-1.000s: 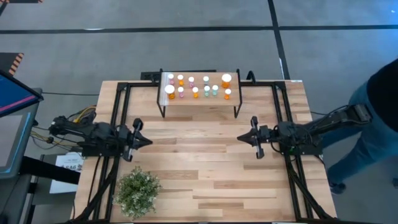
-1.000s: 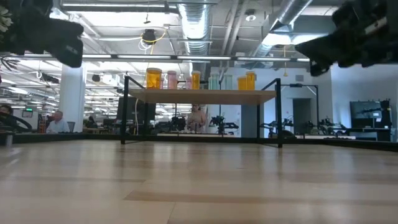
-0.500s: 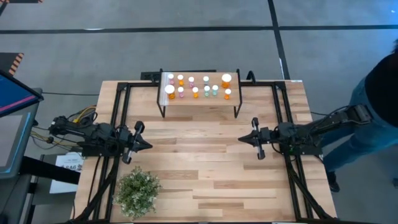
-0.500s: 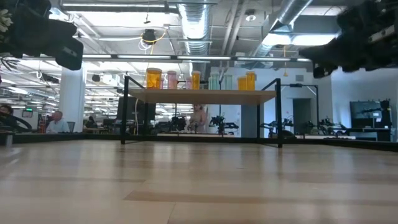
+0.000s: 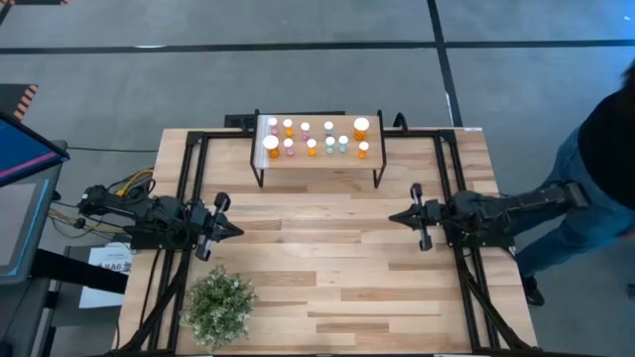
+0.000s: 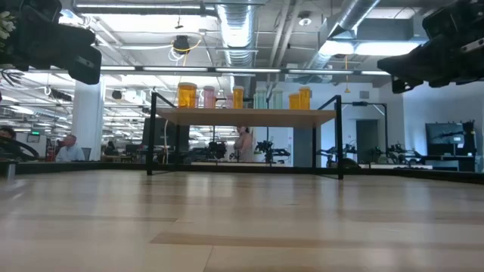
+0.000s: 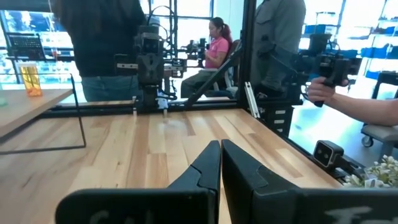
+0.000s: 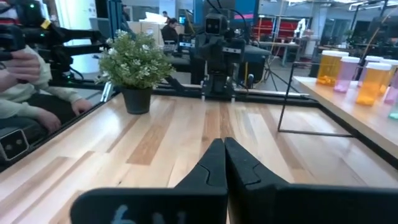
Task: Pick and place medicine bottles onto shelf by color
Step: Return to Home Position
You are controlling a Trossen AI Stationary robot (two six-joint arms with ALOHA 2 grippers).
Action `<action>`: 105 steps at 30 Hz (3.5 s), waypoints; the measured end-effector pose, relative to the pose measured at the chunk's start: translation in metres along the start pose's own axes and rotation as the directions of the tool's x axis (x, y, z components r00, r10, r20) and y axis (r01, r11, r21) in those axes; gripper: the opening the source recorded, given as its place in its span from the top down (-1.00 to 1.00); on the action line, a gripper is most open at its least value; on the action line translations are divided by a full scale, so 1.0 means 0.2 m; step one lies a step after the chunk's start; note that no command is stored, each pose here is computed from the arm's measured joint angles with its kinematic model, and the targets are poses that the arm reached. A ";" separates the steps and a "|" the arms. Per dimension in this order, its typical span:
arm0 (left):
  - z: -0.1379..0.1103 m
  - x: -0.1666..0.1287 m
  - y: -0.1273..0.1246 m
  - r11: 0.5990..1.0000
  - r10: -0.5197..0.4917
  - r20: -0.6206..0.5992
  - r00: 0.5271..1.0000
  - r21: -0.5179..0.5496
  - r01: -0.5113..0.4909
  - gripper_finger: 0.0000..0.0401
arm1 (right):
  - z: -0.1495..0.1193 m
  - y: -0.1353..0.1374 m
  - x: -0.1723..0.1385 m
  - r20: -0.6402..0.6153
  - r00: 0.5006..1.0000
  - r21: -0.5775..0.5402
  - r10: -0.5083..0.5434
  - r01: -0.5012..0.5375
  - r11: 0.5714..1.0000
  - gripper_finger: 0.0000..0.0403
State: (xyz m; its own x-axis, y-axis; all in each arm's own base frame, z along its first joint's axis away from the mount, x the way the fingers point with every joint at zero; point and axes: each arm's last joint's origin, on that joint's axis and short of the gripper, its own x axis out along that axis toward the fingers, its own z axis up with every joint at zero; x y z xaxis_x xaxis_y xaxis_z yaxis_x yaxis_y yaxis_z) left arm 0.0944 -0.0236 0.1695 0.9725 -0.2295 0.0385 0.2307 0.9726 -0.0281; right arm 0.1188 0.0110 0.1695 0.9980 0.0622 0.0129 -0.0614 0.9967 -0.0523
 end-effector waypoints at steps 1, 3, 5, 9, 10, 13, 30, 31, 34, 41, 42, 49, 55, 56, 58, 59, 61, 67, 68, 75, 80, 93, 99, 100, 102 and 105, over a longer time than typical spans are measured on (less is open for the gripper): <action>0.00 0.00 0.00 1.000 0.004 0.000 1.000 0.001 -0.004 1.00 | 0.00 0.00 -0.01 0.002 1.000 0.000 0.004 -0.004 1.000 0.97; 0.00 0.00 0.00 1.000 0.004 -0.001 1.000 0.001 -0.004 1.00 | 0.01 0.01 -0.02 0.014 1.000 -0.008 0.020 -0.020 1.000 0.98; 0.00 0.00 0.00 1.000 0.004 -0.001 1.000 0.001 -0.004 1.00 | 0.00 0.02 -0.03 0.006 0.999 -0.014 0.034 -0.034 0.999 0.98; 0.00 0.00 0.00 1.000 0.004 -0.001 1.000 0.001 -0.004 1.00 | 0.01 0.02 -0.05 0.014 0.999 0.008 0.030 -0.030 1.000 0.98; 0.00 0.00 0.00 1.000 0.004 -0.001 1.000 0.001 -0.004 1.00 | 0.01 0.02 -0.06 0.025 0.999 0.012 0.030 -0.030 0.999 0.97; 0.00 0.00 0.00 1.000 0.004 0.008 1.000 0.000 -0.004 1.00 | 0.01 0.01 -0.06 0.029 0.999 0.021 0.025 -0.025 0.999 0.97; 0.00 0.00 0.01 0.996 0.042 0.005 0.999 -0.083 -0.041 1.00 | -0.05 -0.02 -0.06 -0.103 0.994 0.085 -0.037 0.045 0.995 0.88; 0.00 0.00 0.01 0.996 0.042 0.005 0.999 -0.083 -0.042 1.00 | -0.05 -0.02 -0.06 -0.103 0.994 0.088 -0.037 0.046 0.995 0.89; 0.00 0.00 0.01 0.998 0.042 0.005 0.999 -0.054 -0.042 1.00 | -0.06 -0.02 -0.06 -0.105 0.994 0.125 -0.038 0.051 0.991 0.91; 0.00 0.00 0.01 0.998 0.045 0.005 0.999 -0.044 -0.044 1.00 | -0.06 -0.02 -0.06 -0.110 0.993 0.125 -0.039 0.052 0.991 0.90; 0.00 0.00 0.01 0.998 0.045 0.005 0.999 -0.045 -0.044 1.00 | -0.06 -0.02 -0.06 -0.112 0.993 0.125 -0.038 0.053 0.991 0.89; 0.00 0.00 0.01 0.998 0.045 0.005 0.999 -0.045 -0.044 1.00 | -0.06 -0.02 -0.06 -0.116 0.993 0.125 -0.038 0.053 0.991 0.85; 0.00 0.00 0.01 0.998 0.044 0.005 0.999 -0.046 -0.044 1.00 | -0.06 -0.02 -0.06 -0.116 0.993 0.125 -0.038 0.053 0.991 0.85; 0.00 0.00 0.01 0.998 0.044 0.005 0.999 -0.047 -0.044 1.00 | -0.06 -0.02 -0.06 -0.116 0.993 0.125 -0.038 0.053 0.991 0.86; 0.00 0.00 0.01 0.998 0.044 0.005 0.999 -0.047 -0.044 1.00 | -0.06 -0.02 -0.06 -0.118 0.992 0.125 -0.038 0.053 0.991 0.86; 0.00 0.00 0.01 0.998 0.044 0.005 0.999 -0.047 -0.044 1.00 | -0.06 -0.02 -0.06 -0.119 0.992 0.125 -0.038 0.053 0.991 0.86; 0.00 0.00 0.01 0.998 0.044 0.005 0.999 -0.047 -0.044 1.00 | -0.06 -0.02 -0.06 -0.121 0.992 0.125 -0.038 0.053 0.991 0.86; 0.00 0.00 0.01 0.998 0.044 0.005 0.999 -0.047 -0.044 1.00 | -0.06 -0.02 -0.06 -0.122 0.992 0.125 -0.037 0.052 0.991 0.86; 0.00 0.00 0.01 0.998 0.044 0.005 0.999 -0.047 -0.043 1.00 | -0.06 -0.02 -0.06 -0.122 0.992 0.125 -0.037 0.052 0.991 0.86; 0.00 0.00 0.01 0.998 0.044 0.005 0.999 -0.048 -0.043 1.00 | -0.06 -0.02 -0.06 -0.124 0.992 0.125 -0.036 0.052 0.991 0.86; 0.00 0.00 0.01 0.998 0.043 0.005 0.999 -0.048 -0.043 1.00 | -0.07 -0.02 -0.06 -0.125 0.992 0.125 -0.036 0.052 0.991 0.86; 0.00 0.00 0.01 0.998 0.043 0.005 0.999 -0.048 -0.043 1.00 | -0.07 -0.02 -0.06 -0.126 0.991 0.125 -0.036 0.052 0.991 0.87; 0.00 0.00 0.01 0.998 0.043 0.005 0.999 -0.048 -0.043 1.00 | -0.07 -0.02 -0.06 -0.127 0.991 0.125 -0.036 0.052 0.991 0.86; 0.00 0.00 0.01 0.998 0.043 0.005 0.999 -0.048 -0.043 1.00 | -0.07 -0.02 -0.06 -0.127 0.991 0.125 -0.036 0.052 0.991 0.86; 0.00 0.00 0.01 0.998 0.043 0.005 0.999 -0.048 -0.043 1.00 | -0.07 -0.02 -0.06 -0.127 0.991 0.125 -0.036 0.052 0.991 0.86; 0.00 0.00 0.01 0.998 0.043 0.005 0.999 -0.048 -0.043 1.00 | -0.07 -0.02 -0.06 -0.127 0.991 0.125 -0.036 0.052 0.991 0.87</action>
State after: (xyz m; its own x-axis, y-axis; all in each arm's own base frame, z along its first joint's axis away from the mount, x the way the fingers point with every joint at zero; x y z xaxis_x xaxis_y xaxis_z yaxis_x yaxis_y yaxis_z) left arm 0.0948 -0.0224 0.1693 0.9814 -0.1871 0.0423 0.1899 0.9787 -0.0775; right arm 0.1063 0.0059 0.1563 0.9935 0.0190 -0.1120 -0.0108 0.9972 0.0734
